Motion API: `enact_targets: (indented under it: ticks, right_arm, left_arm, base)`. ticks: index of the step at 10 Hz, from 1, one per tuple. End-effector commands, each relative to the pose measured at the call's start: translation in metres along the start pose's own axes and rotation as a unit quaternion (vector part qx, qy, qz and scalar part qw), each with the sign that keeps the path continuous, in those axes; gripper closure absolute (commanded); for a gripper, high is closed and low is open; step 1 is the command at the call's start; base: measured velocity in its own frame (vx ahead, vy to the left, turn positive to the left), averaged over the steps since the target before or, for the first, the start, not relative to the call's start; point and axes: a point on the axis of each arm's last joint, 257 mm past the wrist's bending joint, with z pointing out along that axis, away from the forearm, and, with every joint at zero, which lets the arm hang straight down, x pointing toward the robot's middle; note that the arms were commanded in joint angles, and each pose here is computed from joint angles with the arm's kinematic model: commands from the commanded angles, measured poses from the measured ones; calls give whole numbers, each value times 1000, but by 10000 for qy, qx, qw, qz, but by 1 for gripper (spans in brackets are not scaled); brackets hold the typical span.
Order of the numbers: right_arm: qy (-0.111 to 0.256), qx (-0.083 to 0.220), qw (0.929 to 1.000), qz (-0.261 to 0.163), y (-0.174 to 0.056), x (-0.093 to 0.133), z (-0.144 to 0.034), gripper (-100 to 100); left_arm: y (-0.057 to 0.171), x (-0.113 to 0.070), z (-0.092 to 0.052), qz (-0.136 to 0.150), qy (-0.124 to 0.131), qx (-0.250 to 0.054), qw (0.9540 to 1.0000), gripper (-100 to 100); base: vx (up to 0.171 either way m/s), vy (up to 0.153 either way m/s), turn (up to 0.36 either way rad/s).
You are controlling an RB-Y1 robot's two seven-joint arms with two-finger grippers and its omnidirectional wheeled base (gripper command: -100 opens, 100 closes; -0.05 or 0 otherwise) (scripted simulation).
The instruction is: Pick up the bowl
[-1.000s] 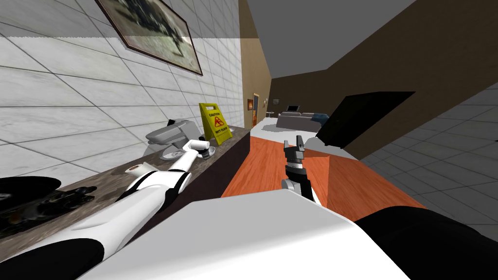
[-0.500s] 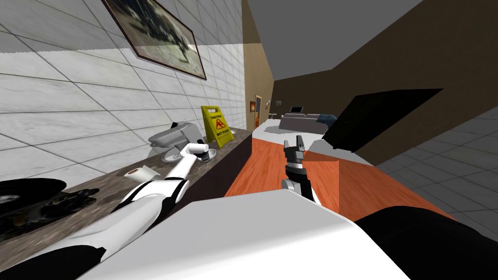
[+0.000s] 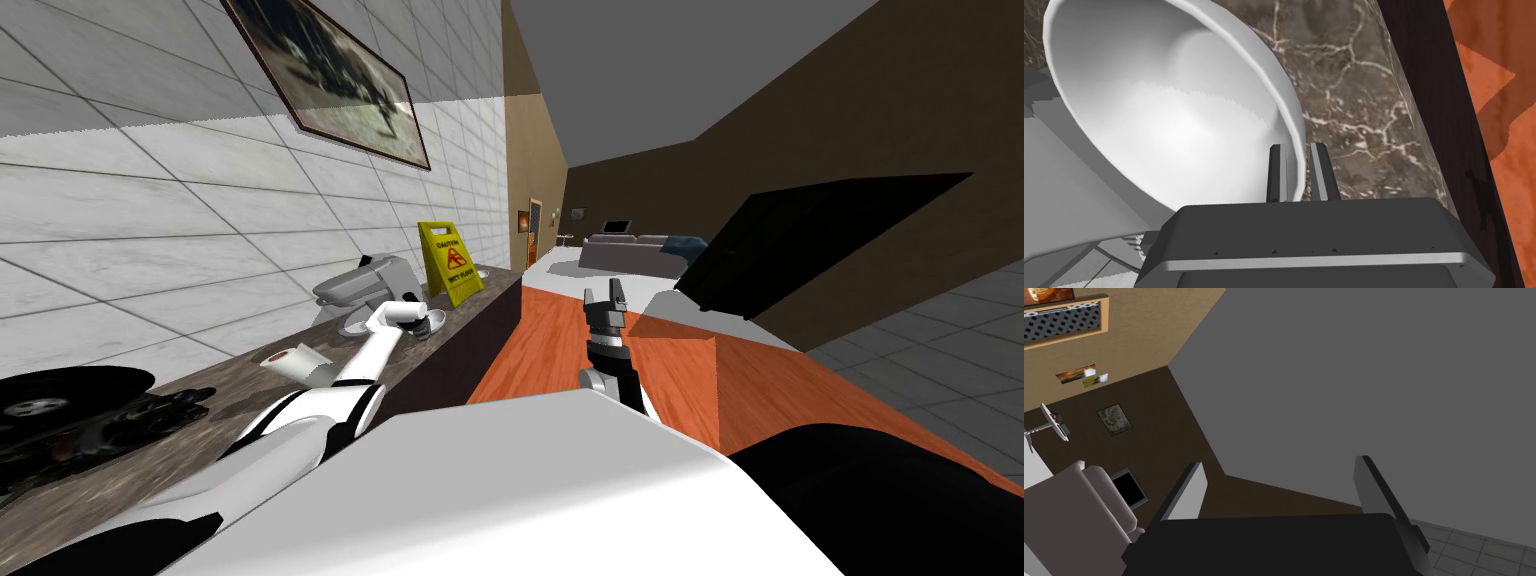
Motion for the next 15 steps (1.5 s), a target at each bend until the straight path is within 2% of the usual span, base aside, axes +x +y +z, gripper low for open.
enact_targets:
  ticks: [1, 4, 5, 7, 9, 10, 12, 15]
  right_arm:
    - [0, 0, 10000, 0, 0, 0, 0, 0]
    - [0, -1, 10000, 1, 0, 0, 0, 0]
    - [0, -1, 10000, 1, 0, 0, 0, 0]
    - [0, 0, 10000, 0, 0, 0, 0, 0]
    - [0, -1, 10000, 0, 0, 0, 0, 0]
    - [1, -1, 10000, 1, 0, 0, 0, 0]
    - [0, 0, 10000, 0, 0, 0, 0, 0]
    - [1, -1, 10000, 1, 0, 0, 0, 0]
  left_arm:
    - [13, -7, 4, 40, -15, -38, 10000, 100]
    - [-1, 4, -11, 125, 105, 221, 9996, 100]
    - [26, -6, -4, 104, 127, -80, 9998, 100]
    - [35, -10, -5, 169, 134, 0, 9998, 100]
    - [24, -2, -18, 237, 225, 213, 9992, 100]
    - [49, -14, -12, 198, 229, -89, 9995, 100]
    - [62, -20, -13, 251, 211, -45, 9995, 100]
    - [49, -11, -28, 340, 313, 225, 9987, 100]
  base:
    - [84, -19, 2]
    - [-11, -8, -15]
    - [144, -23, 182]
    - [127, -19, 62]
    - [6, 5, -14]
    - [119, -38, 163]
    - [128, -34, 75]
    - [-1, 11, -13]
